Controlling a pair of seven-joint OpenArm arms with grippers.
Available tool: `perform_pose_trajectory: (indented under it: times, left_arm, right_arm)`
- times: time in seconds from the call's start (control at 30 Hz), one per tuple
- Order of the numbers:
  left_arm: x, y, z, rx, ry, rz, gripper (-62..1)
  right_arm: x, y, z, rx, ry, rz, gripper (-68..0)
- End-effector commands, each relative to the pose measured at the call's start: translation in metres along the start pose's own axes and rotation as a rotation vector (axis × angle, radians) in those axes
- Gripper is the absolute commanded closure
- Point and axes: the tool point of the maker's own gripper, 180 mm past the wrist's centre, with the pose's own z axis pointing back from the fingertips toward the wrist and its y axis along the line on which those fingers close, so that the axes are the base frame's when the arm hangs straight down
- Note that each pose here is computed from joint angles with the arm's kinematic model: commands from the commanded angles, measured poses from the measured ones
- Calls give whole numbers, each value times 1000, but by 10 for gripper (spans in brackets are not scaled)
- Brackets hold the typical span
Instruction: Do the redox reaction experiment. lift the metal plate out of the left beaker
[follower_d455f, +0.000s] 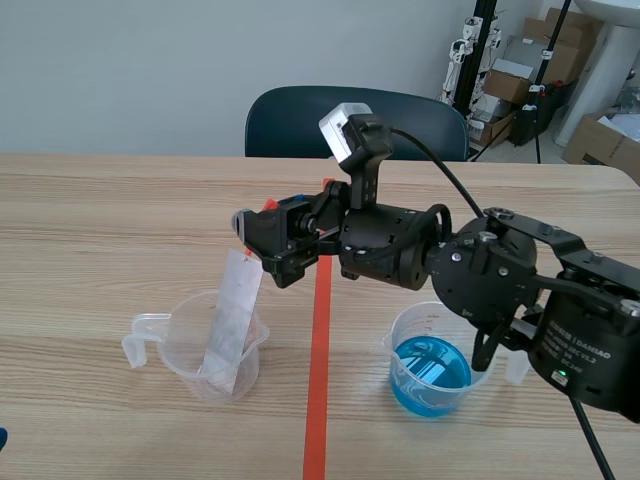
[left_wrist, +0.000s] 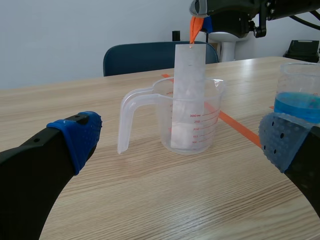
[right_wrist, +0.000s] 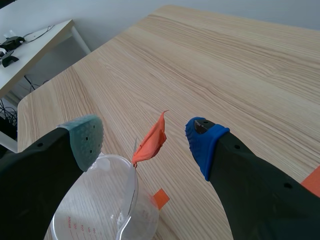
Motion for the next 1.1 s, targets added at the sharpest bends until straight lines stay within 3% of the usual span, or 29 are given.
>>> perform_pose_trajectory:
  times: [0.0,0.7,1.07]
  left_arm:
    - [11,2,-2,3,-58,-8,-623]
    - [11,2,-2,3,-58,-7,-623]
    - [12,5,-2,18,-61,-10,-623]
  right_arm:
    - [13,2,-2,12,-33,6,-340]
    - [13,2,-2,12,-36,-1,-33]
    - [17,9,-2,49,-53,7,-4]
